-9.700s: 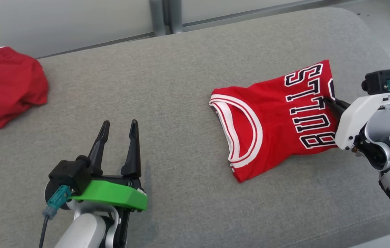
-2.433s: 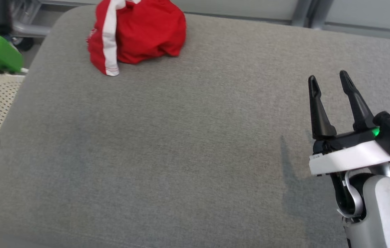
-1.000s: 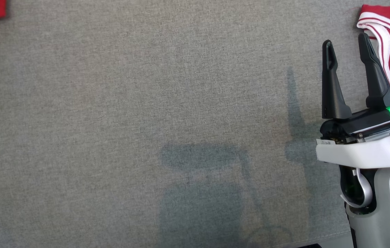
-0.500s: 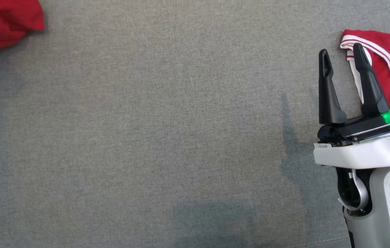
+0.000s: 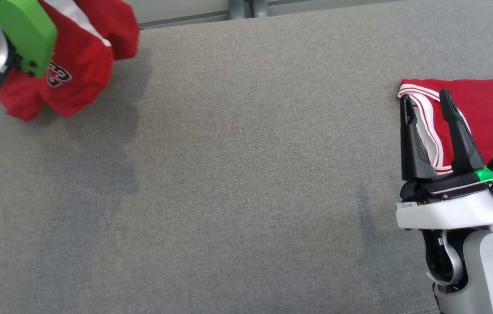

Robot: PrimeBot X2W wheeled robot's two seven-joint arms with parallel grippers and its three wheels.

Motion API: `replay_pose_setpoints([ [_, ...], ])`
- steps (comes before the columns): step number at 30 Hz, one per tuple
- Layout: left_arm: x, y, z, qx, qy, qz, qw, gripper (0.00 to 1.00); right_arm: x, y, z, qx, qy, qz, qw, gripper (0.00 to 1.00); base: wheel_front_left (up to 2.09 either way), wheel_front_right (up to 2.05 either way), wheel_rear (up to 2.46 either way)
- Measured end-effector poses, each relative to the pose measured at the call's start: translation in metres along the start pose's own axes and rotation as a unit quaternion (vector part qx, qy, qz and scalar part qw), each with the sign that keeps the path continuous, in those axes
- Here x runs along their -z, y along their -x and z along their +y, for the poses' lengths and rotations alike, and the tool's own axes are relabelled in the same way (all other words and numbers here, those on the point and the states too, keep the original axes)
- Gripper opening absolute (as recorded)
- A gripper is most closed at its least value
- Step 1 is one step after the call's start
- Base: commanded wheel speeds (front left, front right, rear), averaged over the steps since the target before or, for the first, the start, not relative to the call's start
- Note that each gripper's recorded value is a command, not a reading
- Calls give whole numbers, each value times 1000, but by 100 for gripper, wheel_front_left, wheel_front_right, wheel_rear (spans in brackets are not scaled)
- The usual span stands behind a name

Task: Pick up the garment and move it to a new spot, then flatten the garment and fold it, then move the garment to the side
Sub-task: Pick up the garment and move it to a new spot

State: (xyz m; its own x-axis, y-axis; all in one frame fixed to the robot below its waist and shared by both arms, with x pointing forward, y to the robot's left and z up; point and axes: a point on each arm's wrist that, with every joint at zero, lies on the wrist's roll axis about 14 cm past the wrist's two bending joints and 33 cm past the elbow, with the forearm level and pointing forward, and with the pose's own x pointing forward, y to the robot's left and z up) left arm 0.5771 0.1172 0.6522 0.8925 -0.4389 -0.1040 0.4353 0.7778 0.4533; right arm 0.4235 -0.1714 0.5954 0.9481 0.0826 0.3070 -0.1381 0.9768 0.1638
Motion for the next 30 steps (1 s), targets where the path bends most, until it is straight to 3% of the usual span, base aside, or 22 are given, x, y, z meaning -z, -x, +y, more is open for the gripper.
replay_pose_setpoints([
  [5,-41,7,-36,51,-23,-49,997,0,-13,8,-3,7,3,-13,1000,100,0,0,0],
  [12,-90,15,-104,144,-32,-130,981,0,-25,23,-16,28,9,-22,999,100,0,0,0],
  [21,-96,4,-139,183,-21,-162,969,0,-30,31,-26,45,9,-26,999,100,0,0,0],
  [27,-101,-8,-147,188,-53,-186,963,0,-29,32,-32,54,11,-27,998,100,0,0,0],
  [30,-93,-7,-171,221,-58,-177,957,0,-29,34,-34,58,12,-26,998,100,0,0,0],
])
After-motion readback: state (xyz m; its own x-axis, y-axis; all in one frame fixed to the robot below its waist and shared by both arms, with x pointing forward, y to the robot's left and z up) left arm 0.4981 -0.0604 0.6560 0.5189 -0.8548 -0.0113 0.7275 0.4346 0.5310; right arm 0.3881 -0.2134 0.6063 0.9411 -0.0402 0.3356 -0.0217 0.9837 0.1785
